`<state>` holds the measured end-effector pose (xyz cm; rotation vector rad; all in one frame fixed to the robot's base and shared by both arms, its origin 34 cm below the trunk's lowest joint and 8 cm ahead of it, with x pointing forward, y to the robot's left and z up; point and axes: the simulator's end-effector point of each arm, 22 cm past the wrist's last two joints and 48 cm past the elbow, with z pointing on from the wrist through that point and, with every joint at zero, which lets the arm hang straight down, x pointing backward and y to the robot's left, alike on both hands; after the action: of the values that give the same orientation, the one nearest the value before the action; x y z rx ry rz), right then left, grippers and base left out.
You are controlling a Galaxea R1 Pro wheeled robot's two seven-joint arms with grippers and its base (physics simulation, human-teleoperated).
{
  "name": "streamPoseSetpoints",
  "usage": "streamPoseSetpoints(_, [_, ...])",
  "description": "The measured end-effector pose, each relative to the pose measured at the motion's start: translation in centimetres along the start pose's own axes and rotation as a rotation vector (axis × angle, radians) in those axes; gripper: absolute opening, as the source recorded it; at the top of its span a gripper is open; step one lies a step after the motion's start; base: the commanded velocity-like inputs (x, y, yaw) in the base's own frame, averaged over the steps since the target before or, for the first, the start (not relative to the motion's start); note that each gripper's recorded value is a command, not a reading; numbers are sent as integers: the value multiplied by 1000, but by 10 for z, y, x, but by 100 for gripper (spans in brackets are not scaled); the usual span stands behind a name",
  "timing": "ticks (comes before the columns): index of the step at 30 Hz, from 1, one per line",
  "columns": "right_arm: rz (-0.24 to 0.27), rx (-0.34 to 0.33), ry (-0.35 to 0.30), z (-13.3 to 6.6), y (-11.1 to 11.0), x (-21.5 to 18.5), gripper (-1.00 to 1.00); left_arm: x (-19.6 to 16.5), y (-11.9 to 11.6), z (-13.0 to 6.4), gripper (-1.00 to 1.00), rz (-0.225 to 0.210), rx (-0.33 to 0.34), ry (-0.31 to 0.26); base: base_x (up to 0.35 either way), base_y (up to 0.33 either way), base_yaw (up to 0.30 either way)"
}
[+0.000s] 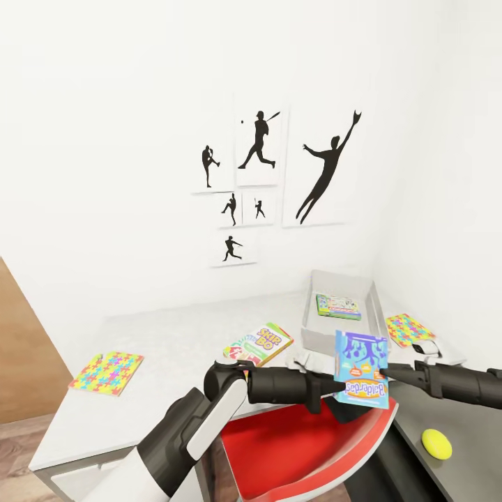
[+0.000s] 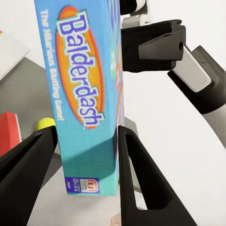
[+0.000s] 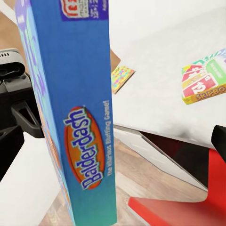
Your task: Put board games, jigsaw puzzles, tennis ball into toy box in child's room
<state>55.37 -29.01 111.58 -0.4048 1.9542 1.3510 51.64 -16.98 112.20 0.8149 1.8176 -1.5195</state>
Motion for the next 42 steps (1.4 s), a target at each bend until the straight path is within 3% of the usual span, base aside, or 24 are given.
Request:
streamPoseSetpoints(34, [0,-7,7,3,2,2,100,-7,-9,6,-100,8,18,-8,0,0,0])
streamPoseSetpoints(35, [0,-7,7,3,2,2,-100,-7,-9,6,-100,8,18,-7,0,0,0])
streamPoseSetpoints(42, [-1,-10,6,3,3,2,-100,-7,-7,7,-100,19,9,-7,0,0,0])
